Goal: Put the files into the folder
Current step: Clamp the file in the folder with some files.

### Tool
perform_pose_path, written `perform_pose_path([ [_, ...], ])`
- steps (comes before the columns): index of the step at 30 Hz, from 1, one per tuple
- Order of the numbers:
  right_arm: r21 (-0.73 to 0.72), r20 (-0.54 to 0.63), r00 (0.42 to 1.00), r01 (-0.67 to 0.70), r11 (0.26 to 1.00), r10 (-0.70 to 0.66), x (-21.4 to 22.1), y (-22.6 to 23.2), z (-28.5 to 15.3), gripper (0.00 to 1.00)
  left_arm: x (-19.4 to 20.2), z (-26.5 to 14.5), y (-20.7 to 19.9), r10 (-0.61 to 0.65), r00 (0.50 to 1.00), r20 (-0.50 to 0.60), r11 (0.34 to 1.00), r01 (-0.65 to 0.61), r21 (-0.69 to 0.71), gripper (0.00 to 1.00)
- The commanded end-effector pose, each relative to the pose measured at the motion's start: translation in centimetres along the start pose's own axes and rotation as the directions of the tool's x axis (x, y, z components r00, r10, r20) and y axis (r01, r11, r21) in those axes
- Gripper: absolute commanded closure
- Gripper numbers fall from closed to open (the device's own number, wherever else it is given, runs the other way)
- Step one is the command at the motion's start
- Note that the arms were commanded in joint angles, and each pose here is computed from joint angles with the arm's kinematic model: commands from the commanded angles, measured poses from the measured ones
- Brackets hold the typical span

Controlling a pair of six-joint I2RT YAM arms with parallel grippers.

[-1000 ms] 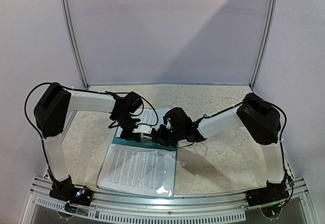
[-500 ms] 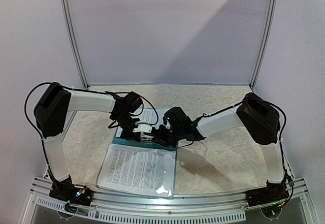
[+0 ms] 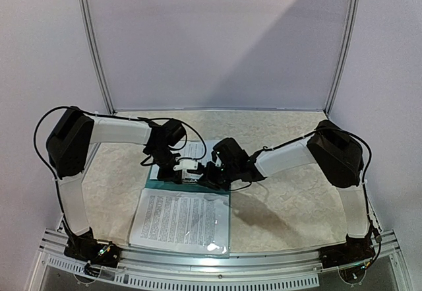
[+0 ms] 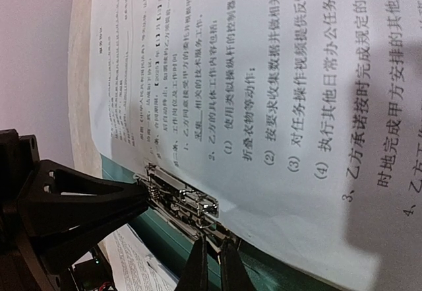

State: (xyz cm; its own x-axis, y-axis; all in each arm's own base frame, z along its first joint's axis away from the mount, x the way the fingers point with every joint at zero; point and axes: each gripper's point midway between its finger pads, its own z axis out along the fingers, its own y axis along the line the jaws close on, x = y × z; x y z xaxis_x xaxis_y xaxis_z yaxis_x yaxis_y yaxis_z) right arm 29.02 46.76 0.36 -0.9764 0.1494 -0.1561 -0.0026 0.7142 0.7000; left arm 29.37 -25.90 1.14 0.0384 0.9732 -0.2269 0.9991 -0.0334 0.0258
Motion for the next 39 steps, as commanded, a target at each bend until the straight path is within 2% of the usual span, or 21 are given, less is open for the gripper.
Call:
perform_pose_path([
  [1,0.621,-0.168,0.983,0.049,0.783,0.072,8.4,-20.6,-0.1,0.97,1.1,2.9,-3.4,-0.053,0.993,-0.11,0.992,0.065,0.108,0.95],
  [6,0.61,-0.226,0.972,0.092,0.787,0.062,9.2,-20.1,-0.3,0.97,1.2,3.0,-3.3,-0.059,0.991,-0.117,0.992,0.071,0.104,0.94],
  [10,0.521,-0.269,0.963,0.128,0.844,0.02,9.0,-16.9,0.2,0.97,1.3,3.2,-3.0,-0.072,0.989,-0.126,0.993,0.084,0.087,0.94],
  [13,0.512,-0.274,0.962,0.126,0.85,0.023,8.7,-15.8,0.2,0.97,1.4,3.4,-2.9,-0.088,0.987,-0.136,0.992,0.1,0.081,0.95],
  [15,0.547,-0.274,0.961,0.124,0.828,0.038,9.1,-17.1,0.1,0.97,1.5,3.5,-2.7,-0.107,0.984,-0.142,0.99,0.118,0.074,0.95],
  [20,0.558,-0.267,0.959,0.073,0.827,0.096,10.3,-19.0,0.2,0.98,1.1,3.2,-2.8,-0.153,0.98,-0.13,0.983,0.165,0.087,0.95],
  [26,0.552,-0.27,0.954,0.042,0.833,0.131,11.2,-20.2,0.8,0.99,0.3,1.9,-1.9,-0.21,0.975,-0.08,0.971,0.217,0.098,0.93],
  [33,0.564,-0.261,0.956,0.036,0.825,0.136,11.2,-20.5,0.6,0.99,-3.1,-1.9,-0.5,-0.261,0.959,0.114,0.959,0.244,0.142,0.86],
  [39,0.556,-0.244,0.963,0.04,0.831,0.117,10.4,-19.6,0.2,0.99,-4.4,-3.3,0.0,-0.289,0.94,0.178,0.952,0.262,0.161,0.85],
])
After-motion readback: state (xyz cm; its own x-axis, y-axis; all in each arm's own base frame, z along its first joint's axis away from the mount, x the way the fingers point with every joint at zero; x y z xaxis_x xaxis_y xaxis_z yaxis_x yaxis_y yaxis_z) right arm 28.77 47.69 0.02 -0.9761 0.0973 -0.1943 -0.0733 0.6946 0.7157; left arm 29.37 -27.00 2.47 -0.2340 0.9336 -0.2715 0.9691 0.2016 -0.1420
